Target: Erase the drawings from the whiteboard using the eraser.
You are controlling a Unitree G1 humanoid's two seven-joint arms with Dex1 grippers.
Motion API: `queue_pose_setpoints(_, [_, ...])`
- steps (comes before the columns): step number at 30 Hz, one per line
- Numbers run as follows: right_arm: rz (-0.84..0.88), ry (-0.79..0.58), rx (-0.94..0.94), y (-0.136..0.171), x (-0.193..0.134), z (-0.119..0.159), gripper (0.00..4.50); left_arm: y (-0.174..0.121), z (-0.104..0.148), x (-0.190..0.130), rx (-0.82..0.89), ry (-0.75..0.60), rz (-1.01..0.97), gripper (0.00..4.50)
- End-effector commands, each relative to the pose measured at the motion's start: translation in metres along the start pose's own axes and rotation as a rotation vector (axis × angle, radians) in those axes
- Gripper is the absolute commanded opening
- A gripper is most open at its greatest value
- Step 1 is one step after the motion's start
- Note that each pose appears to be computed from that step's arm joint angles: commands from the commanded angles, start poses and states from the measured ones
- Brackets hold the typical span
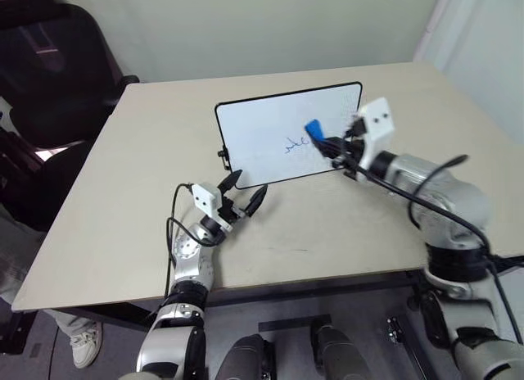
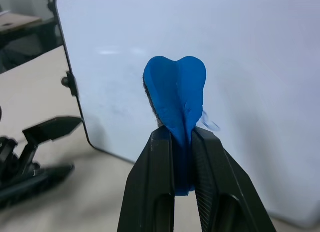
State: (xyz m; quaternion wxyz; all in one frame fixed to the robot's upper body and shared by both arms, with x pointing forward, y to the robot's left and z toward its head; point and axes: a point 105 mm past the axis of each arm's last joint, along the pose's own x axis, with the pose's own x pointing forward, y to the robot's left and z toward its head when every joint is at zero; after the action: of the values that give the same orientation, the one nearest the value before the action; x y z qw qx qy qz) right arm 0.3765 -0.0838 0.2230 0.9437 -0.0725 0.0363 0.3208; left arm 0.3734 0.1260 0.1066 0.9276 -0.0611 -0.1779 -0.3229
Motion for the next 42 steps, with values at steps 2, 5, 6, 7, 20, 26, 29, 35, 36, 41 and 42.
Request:
queue_pose_setpoints(2, [-0.062,-0.028,-0.082,-0.006,0.016,0.008,0.38,0.003,-0.005,-0.005,-0.004,0.007,0.024,4.50])
queue_pose_setpoints(5, [-0.094,0.000,-0.114,-0.007,0.027,0.000,0.38,0.005,-0.004,-0.006,0.005,0.005,0.033,4.50])
queue_pose_setpoints(6, [-0.109,0.018,-0.129,-0.009,0.030,-0.004,0.38,0.005,-0.003,-0.007,0.007,0.004,0.036,4.50])
queue_pose_setpoints(7, [-0.132,0.040,-0.155,-0.012,0.032,-0.009,0.38,0.006,-0.003,-0.007,0.009,0.003,0.040,4.50])
queue_pose_setpoints(20, [-0.182,0.181,-0.207,-0.023,0.044,-0.039,0.38,0.009,0.000,-0.014,0.022,-0.005,0.065,4.50])
queue_pose_setpoints(26, [-0.139,0.239,-0.240,-0.017,0.045,-0.049,0.38,0.008,0.000,-0.016,0.024,-0.009,0.069,4.50])
queue_pose_setpoints(29, [-0.124,0.191,-0.259,-0.014,0.049,-0.033,0.38,0.007,0.000,-0.017,0.024,-0.010,0.072,4.50])
queue_pose_setpoints(35, [-0.118,0.037,-0.245,-0.010,0.053,0.017,0.38,0.006,0.000,-0.019,0.022,-0.011,0.078,4.50])
queue_pose_setpoints(36, [-0.120,0.026,-0.248,-0.010,0.053,0.023,0.38,0.006,0.000,-0.020,0.021,-0.011,0.079,4.50])
queue_pose_setpoints(41, [-0.116,0.046,-0.247,-0.010,0.054,0.016,0.38,0.006,0.000,-0.021,0.018,-0.011,0.079,4.50])
queue_pose_setpoints(42, [-0.118,0.074,-0.245,-0.012,0.055,0.005,0.38,0.006,0.000,-0.021,0.017,-0.011,0.078,4.50])
